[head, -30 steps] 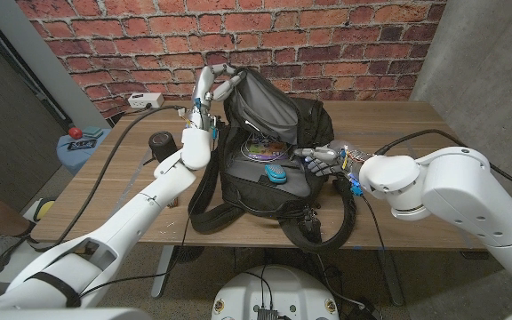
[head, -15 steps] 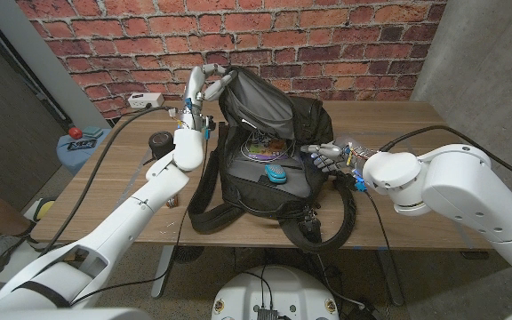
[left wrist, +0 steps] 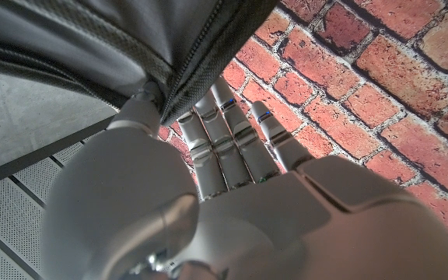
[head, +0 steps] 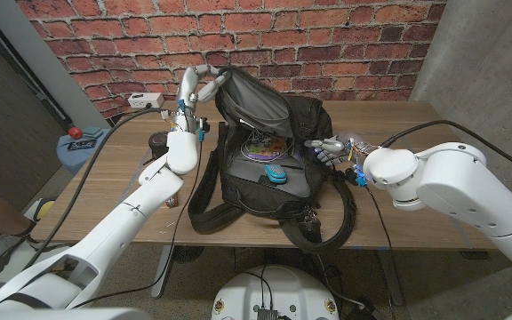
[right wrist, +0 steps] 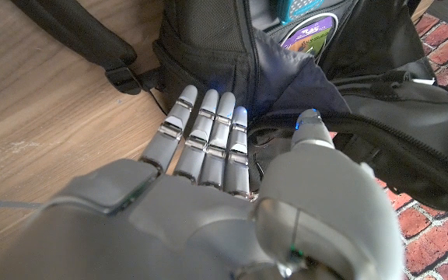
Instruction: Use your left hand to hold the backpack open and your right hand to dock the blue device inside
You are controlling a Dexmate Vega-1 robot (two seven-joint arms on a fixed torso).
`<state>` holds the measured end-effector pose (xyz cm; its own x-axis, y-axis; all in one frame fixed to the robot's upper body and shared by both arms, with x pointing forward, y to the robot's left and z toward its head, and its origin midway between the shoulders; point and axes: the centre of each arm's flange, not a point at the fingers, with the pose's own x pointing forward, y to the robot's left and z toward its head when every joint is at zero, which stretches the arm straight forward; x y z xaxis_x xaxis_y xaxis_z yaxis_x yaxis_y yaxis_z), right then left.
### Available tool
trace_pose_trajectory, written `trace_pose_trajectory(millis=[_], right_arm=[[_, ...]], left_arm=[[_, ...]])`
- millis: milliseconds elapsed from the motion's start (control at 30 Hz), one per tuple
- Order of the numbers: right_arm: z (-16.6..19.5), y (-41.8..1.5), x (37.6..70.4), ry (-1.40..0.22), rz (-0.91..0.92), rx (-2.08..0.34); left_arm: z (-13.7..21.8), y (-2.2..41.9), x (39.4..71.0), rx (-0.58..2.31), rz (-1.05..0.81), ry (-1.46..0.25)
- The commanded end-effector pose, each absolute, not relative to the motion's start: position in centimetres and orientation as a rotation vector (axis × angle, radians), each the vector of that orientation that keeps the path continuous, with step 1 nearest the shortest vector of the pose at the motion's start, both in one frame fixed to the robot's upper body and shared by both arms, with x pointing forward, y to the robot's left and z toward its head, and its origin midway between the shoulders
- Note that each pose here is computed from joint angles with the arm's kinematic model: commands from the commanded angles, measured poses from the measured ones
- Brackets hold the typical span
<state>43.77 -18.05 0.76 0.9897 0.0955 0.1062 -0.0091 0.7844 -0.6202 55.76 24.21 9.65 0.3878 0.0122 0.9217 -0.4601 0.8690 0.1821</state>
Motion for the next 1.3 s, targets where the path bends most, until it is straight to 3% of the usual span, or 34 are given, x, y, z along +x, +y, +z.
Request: trace_pose_trajectory(millis=[33, 1300], right_arm=[[1.2, -19.2, 44.4, -0.157, -0.016, -0.67], [2.0, -23.7, 48.2, -0.211, -0.193, -0.56]], left_arm=[[9.2, 24.7, 55.3, 0.446, 0.296, -1.134], [9.3, 24.2, 55.6, 0.526, 0.05, -1.115]])
